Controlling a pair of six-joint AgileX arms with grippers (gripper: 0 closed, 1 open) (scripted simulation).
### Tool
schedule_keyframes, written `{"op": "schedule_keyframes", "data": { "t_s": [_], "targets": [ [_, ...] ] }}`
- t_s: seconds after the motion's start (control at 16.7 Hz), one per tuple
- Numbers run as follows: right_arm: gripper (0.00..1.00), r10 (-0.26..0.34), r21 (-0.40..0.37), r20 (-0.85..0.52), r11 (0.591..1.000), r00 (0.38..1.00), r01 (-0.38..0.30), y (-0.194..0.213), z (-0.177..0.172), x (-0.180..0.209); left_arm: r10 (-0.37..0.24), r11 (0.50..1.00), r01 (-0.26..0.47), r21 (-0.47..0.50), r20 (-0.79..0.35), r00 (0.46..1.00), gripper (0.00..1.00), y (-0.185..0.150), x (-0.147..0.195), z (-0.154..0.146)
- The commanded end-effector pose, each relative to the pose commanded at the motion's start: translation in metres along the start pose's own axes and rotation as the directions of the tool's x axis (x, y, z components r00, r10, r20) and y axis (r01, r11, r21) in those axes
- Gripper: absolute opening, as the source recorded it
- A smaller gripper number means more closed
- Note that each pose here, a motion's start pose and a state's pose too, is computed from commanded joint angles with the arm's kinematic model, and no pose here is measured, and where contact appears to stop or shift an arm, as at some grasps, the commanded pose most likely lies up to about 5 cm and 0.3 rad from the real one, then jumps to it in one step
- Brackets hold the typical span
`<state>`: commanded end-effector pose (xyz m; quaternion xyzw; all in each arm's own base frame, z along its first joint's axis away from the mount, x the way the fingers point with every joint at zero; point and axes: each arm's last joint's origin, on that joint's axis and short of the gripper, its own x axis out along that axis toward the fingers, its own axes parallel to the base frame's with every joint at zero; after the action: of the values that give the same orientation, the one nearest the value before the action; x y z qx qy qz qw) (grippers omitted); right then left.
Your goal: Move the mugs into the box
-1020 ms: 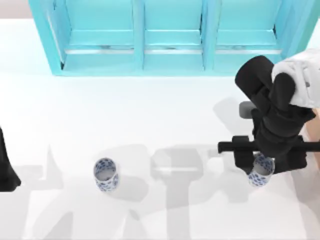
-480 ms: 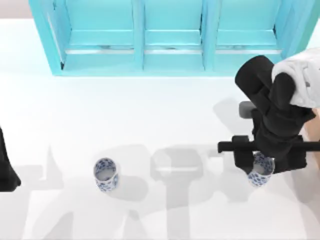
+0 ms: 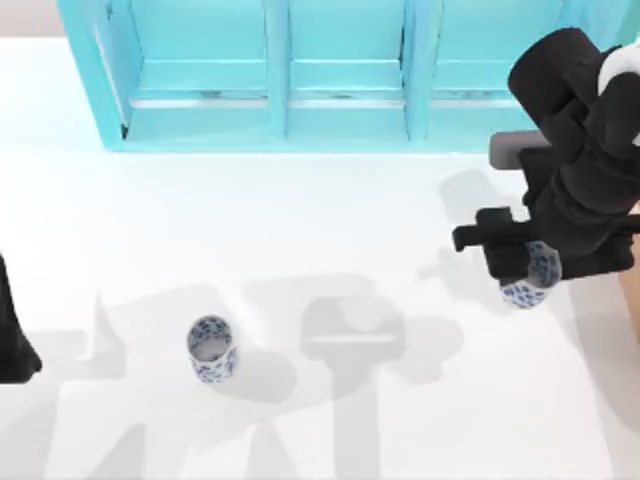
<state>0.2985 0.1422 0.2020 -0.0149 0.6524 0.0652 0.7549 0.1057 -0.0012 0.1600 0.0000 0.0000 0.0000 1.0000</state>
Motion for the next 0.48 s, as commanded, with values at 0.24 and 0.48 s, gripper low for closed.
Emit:
{"op": "schedule_keyframes", "data": {
  "t_s": [0.24,0.48],
  "targets": [
    [0.00,-0.040,0.051,-0.071,0.998,0.997,0.044,-0.049,-0.004,-0.032,0.000,1.000,0.000,0.000,0.000,1.000,1.00,0.000,0.000,0.000],
    [0.00,-0.062,0.118,-0.145,0.990,0.988,0.079,-0.083,-0.015,-0.046,0.000,1.000,0.000,0.000,0.000,1.000,1.00,0.000,0.000,0.000]
  ]
}}
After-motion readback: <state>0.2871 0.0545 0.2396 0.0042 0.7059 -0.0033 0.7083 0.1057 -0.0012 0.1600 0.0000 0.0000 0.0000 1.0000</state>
